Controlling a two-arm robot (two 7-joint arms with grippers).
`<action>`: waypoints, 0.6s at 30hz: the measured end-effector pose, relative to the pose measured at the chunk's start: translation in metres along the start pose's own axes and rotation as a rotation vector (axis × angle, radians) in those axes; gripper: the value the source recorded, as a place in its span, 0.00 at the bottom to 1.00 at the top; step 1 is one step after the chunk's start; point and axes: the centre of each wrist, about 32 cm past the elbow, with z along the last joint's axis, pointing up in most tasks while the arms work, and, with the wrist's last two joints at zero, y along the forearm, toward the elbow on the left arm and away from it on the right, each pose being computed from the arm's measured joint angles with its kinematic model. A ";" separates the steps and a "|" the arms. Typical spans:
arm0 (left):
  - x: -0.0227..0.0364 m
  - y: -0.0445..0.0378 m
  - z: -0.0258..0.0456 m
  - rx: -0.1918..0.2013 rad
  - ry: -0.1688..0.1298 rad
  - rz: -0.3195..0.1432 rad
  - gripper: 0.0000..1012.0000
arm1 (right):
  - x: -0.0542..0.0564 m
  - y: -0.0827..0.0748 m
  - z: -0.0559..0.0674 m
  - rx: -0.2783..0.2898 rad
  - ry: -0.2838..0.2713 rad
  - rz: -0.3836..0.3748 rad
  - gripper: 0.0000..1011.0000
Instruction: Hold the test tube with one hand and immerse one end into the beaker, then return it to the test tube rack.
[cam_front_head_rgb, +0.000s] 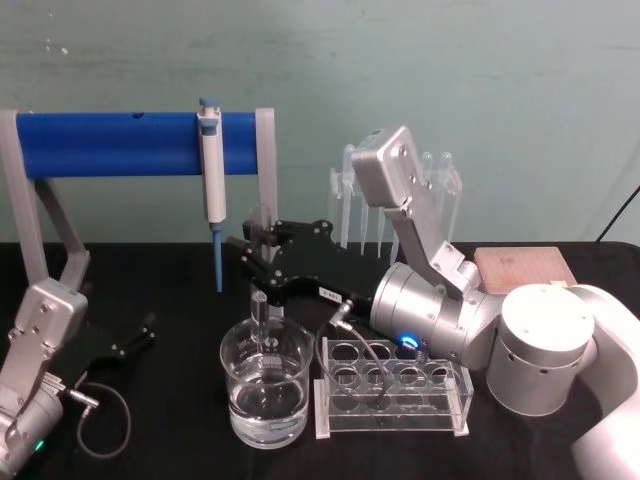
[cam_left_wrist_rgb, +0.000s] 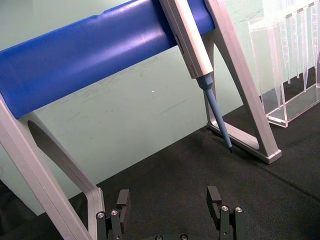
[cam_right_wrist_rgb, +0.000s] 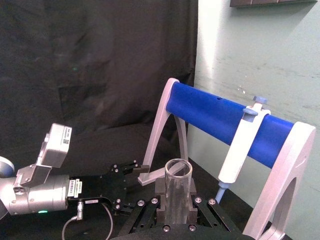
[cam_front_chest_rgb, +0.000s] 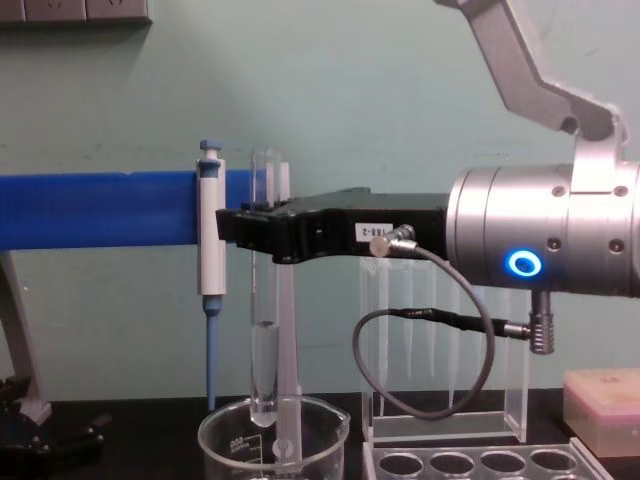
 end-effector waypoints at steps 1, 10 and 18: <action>0.0000 0.0000 0.0000 0.000 0.000 0.000 0.99 | 0.000 0.001 -0.001 -0.001 0.000 0.000 0.22; 0.0000 0.0000 0.0000 0.000 0.000 0.000 0.99 | 0.000 0.007 -0.011 -0.014 0.002 0.000 0.22; 0.0000 0.0000 0.0000 0.000 0.000 0.000 0.99 | -0.001 0.007 -0.020 -0.030 0.004 -0.004 0.22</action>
